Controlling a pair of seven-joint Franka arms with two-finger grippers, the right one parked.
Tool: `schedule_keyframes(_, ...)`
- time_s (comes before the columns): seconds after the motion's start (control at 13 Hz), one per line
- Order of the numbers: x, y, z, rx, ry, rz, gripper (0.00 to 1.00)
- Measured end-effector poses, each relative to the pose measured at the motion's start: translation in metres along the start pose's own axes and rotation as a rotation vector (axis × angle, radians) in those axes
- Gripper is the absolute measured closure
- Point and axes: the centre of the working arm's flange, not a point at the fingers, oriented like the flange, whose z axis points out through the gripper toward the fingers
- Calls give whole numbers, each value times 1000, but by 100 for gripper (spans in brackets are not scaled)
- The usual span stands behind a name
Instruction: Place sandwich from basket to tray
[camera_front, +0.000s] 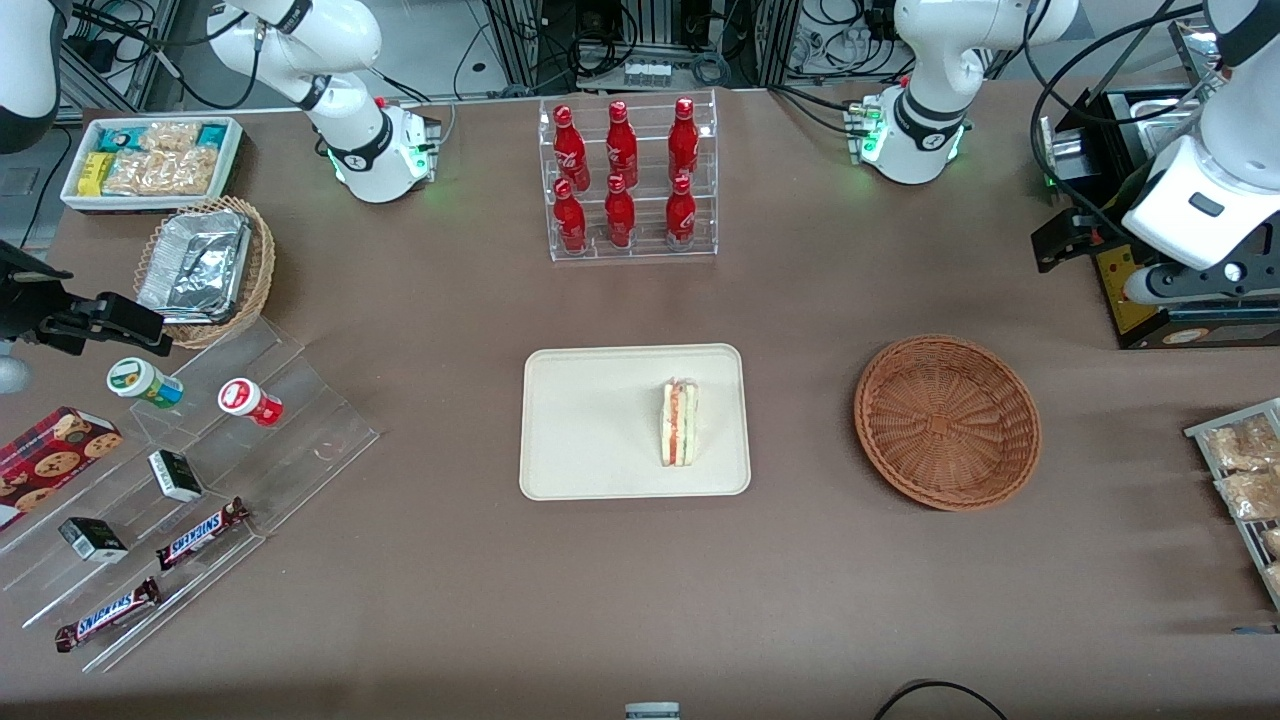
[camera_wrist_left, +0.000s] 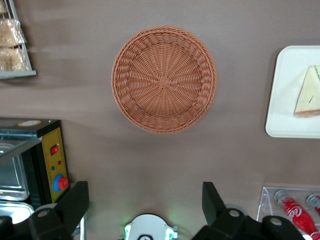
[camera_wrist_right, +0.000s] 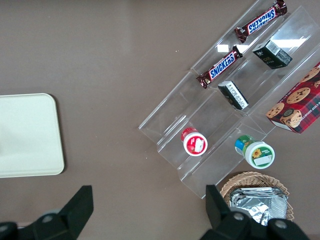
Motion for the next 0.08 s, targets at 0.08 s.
schedule_keyframes(0.08, 1, -8, 2, -1, -4, 7, 0)
